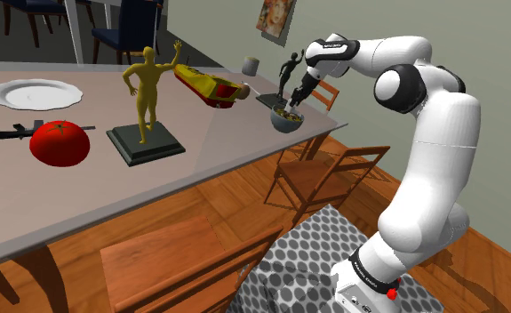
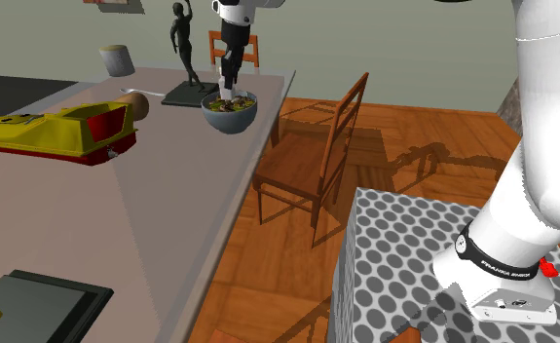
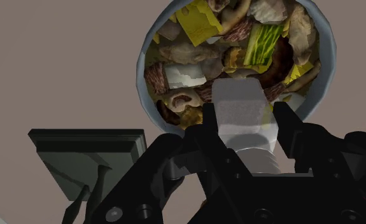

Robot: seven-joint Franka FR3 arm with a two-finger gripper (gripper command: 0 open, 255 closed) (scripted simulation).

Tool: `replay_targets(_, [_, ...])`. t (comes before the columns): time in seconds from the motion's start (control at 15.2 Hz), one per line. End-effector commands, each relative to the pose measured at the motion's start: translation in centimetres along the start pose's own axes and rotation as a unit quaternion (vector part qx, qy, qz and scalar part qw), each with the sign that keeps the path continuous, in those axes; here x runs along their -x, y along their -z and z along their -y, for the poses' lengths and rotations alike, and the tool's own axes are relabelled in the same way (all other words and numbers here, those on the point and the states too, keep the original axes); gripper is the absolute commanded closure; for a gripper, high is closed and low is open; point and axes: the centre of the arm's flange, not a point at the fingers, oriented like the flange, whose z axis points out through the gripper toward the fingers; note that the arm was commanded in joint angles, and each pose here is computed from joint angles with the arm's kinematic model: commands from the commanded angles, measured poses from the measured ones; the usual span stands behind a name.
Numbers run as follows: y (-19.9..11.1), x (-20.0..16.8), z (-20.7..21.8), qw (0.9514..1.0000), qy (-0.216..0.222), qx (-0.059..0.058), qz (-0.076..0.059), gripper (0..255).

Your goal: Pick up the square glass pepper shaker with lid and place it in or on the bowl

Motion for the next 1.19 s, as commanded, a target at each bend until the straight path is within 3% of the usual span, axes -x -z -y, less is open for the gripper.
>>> replay_targets(0.0, [0.0,0.0,0.0,1.0,0.0,0.0,0.0,255])
replay_targets(0.13, [0.0,0.0,0.0,1.0,0.0,0.0,0.0,255])
replay_targets(0.2, [0.0,0.0,0.0,1.0,0.0,0.0,0.0,0])
replay_targets(0.53, [0.0,0.0,0.0,1.0,0.0,0.0,0.0,0])
replay_targets(0.79, [5.0,0.0,0.0,1.0,0.0,0.0,0.0,0])
replay_targets(1.12, [5.0,0.0,0.0,1.0,0.0,0.0,0.0,0])
